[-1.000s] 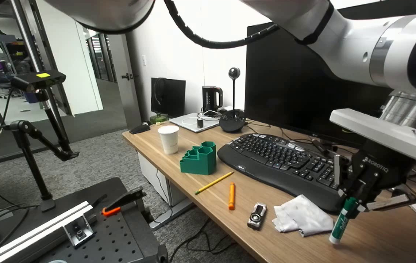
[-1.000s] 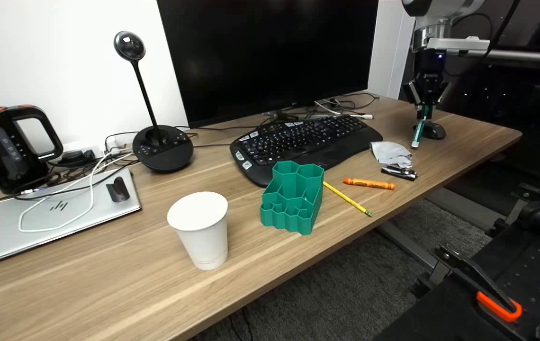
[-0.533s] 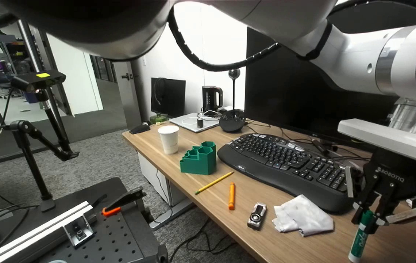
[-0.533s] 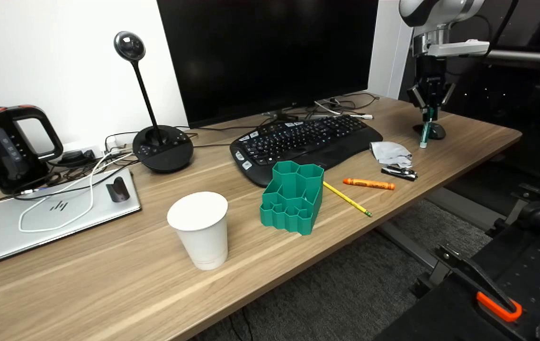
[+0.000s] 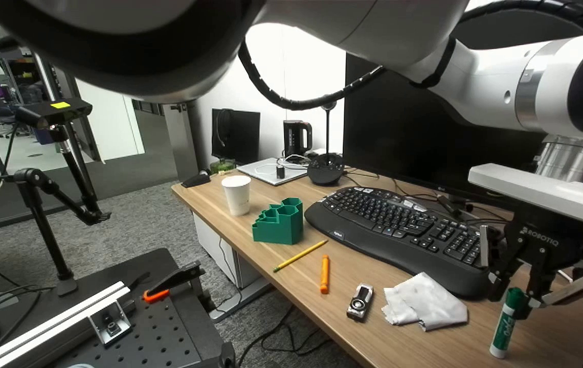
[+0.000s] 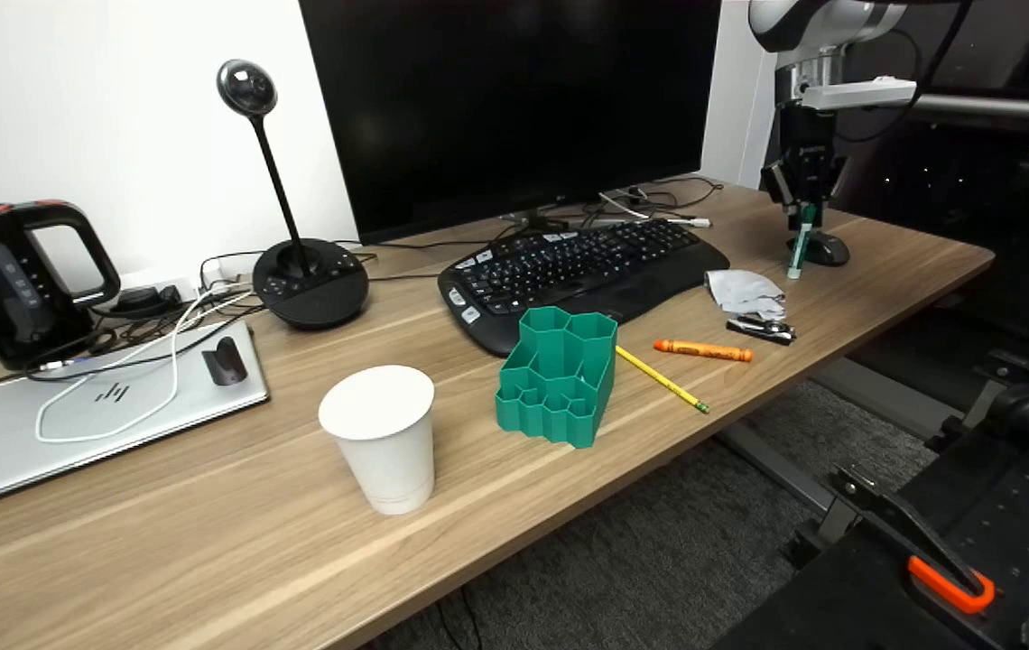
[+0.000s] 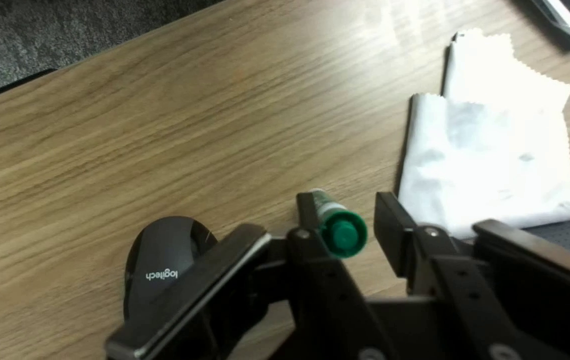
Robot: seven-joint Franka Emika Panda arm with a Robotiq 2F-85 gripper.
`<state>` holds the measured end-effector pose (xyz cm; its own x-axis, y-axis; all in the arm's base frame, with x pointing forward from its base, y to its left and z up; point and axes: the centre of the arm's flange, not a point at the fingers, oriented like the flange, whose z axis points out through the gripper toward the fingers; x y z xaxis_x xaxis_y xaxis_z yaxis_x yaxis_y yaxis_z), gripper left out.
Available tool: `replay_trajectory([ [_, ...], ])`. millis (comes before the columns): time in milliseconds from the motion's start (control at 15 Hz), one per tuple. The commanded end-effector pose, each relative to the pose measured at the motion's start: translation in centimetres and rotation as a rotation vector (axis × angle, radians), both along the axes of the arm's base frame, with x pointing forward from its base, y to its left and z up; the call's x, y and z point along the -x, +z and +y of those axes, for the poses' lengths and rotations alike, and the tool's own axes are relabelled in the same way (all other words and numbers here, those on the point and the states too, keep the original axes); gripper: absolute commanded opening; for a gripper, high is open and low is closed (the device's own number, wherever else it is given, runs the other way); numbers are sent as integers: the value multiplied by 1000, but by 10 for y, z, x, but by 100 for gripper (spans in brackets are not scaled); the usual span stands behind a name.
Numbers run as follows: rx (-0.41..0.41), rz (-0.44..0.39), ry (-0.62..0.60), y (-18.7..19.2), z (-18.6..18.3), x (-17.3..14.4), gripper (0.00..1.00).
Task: Move the green marker backwards
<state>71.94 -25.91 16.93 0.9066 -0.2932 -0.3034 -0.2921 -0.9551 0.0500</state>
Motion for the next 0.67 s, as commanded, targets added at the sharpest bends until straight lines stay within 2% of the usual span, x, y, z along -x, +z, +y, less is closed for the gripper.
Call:
replay_trajectory([
  [0,1,0,-5,16,0,-14,67],
  [200,-6,14,-2,44,15,6,88],
  [333,-83,55,43,78,45,32,100],
  [400,-30,20,18,39,16,-2,100],
  [467,-33,19,24,51,21,-3,93],
  [533,-32,15,26,54,22,-4,100],
  [600,-32,18,26,50,22,-4,100],
])
